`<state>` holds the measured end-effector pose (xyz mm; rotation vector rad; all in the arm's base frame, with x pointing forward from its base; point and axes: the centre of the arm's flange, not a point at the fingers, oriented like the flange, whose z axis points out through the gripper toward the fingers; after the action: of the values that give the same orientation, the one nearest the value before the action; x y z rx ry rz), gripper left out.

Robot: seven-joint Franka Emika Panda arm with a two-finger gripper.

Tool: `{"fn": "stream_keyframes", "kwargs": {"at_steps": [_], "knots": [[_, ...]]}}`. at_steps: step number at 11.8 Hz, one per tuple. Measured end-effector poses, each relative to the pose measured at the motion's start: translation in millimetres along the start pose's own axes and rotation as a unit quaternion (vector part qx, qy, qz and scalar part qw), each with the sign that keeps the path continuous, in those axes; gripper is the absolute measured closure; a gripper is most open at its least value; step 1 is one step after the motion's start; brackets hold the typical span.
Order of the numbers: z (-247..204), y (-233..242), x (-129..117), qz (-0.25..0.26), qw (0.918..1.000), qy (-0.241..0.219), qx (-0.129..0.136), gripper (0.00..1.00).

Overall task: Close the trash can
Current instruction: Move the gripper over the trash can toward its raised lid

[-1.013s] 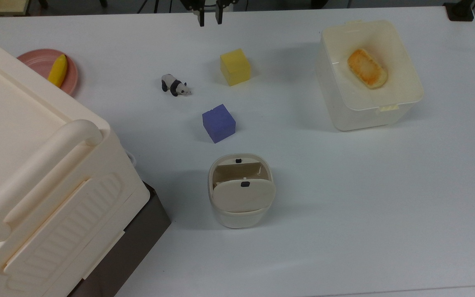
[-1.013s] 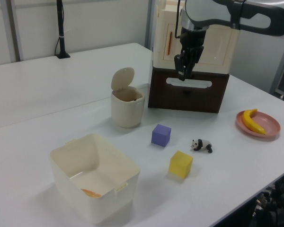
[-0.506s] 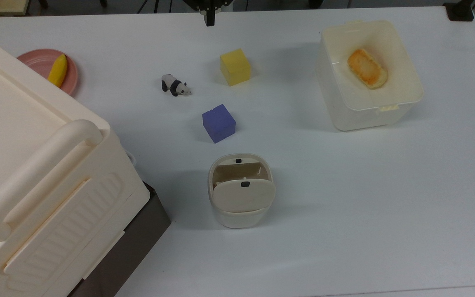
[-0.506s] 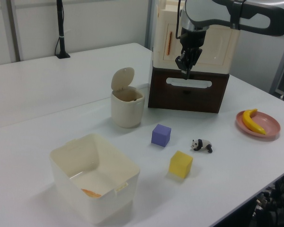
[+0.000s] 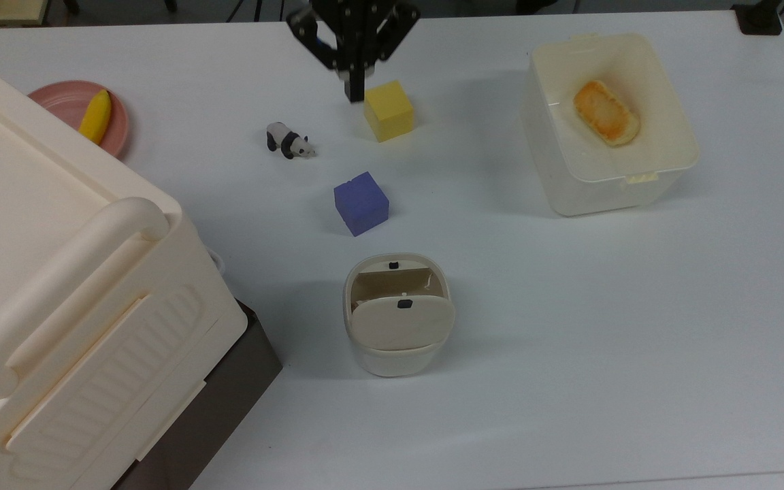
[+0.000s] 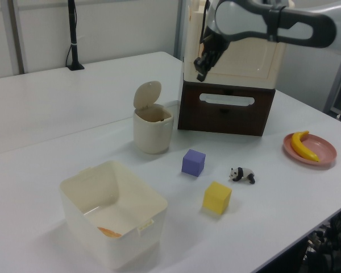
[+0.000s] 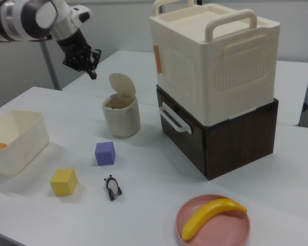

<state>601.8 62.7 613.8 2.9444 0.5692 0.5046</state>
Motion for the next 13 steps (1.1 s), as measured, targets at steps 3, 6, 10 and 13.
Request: {"fn": "stream_keyframes", "kwargs": {"at_steps": [3,6,10,13], "knots": [[46,20,27,-0.006,0.9981,0.060,-0.010,0.99],[71,37,59,0.001,0.9941,0.108,-0.015,0.99],[74,47,84,0.006,0.9849,0.171,-0.028,0.99],[78,41,91,0.003,0.9799,0.197,-0.029,0.99]]}}
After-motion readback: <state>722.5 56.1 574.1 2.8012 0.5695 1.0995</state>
